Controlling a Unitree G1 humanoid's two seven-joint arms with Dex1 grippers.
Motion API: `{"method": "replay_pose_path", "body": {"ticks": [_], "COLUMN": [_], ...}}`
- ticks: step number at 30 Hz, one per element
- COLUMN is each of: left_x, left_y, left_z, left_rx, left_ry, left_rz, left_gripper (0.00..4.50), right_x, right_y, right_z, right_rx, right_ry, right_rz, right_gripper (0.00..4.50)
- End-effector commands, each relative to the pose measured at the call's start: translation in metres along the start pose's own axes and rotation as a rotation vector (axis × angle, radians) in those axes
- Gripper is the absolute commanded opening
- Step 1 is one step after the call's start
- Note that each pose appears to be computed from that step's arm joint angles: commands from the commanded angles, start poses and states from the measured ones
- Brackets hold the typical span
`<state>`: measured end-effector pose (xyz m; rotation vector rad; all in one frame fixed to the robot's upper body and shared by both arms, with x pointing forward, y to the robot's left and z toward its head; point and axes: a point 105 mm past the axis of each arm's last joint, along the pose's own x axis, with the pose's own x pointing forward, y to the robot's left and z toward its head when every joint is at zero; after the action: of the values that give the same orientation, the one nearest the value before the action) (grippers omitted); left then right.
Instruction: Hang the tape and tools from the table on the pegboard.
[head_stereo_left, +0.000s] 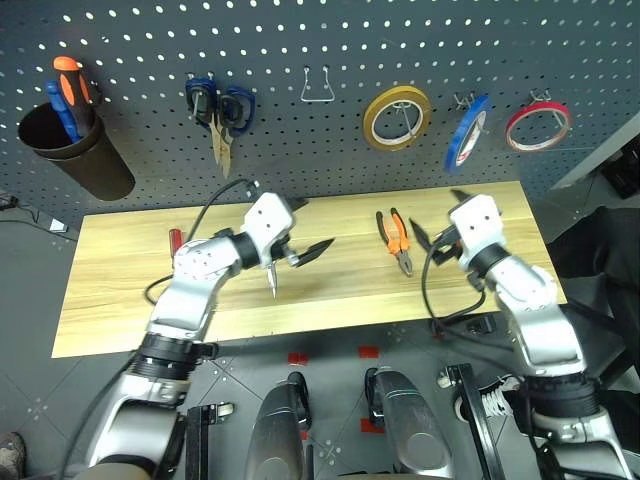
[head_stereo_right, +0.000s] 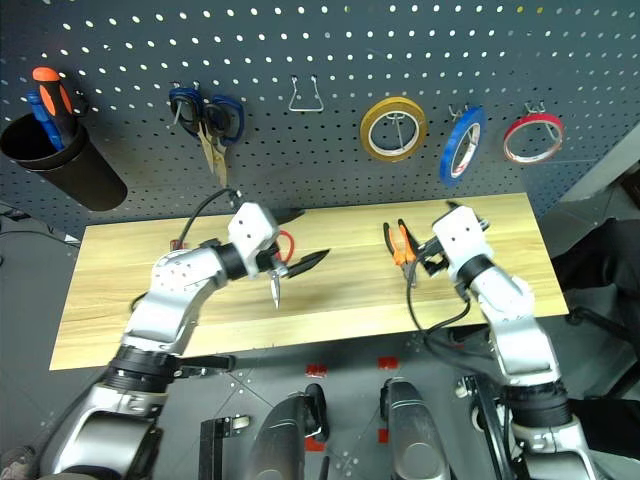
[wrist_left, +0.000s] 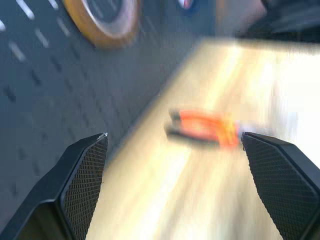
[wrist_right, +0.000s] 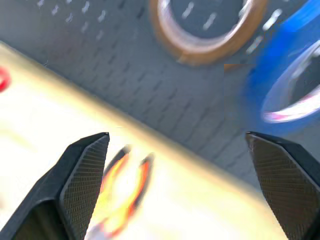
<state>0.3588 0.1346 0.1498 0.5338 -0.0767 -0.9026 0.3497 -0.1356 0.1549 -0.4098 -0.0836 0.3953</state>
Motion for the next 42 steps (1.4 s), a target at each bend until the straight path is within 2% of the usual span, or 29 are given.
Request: {"method": "replay_pose_path", "body": {"ticks": [1,4,9,23,31,34,38,42], "left_x": [-0.019,-0.03,-0.03,-0.025,-0.026,-0.026,-0.026,-0.034], "left_y": [0.006,0.018,0.029,0.025,0.024,0.021,0.02,0.019], "left_z": [-0.015,-0.026,-0.022,-0.02,-0.02,-0.021,-0.017,-0.01], "left_rx": [0.052,0.001,-0.051,-0.034,-0.036,-0.042,-0.044,-0.061], "left_ry": [0.066,0.11,0.102,0.103,0.1,0.093,0.052,-0.035], "left_rz": [-0.045,-0.035,-0.043,-0.078,-0.077,-0.075,-0.044,0.026], "left_gripper": [4.5,4.5,4.5,4.5,4.5,4.5,4.5,4.5], "right_x": [0.005,0.018,0.041,0.086,0.091,0.09,0.09,0.085], "right_y": [0.008,0.016,0.026,0.033,0.033,0.035,0.034,0.03], "right_z": [-0.008,-0.024,-0.046,-0.065,-0.08,-0.087,-0.084,-0.058], "right_rx": [0.152,0.254,0.325,0.331,0.326,0.339,0.323,0.272], "right_ry": [0.113,0.246,0.441,0.529,0.594,0.622,0.594,0.433], "right_rz": [-0.072,-0.13,-0.12,-0.087,-0.065,-0.065,-0.058,-0.064], "right_gripper": [4.45,4.45,4.45,4.45,4.45,3.87,2.62,2.6]}}
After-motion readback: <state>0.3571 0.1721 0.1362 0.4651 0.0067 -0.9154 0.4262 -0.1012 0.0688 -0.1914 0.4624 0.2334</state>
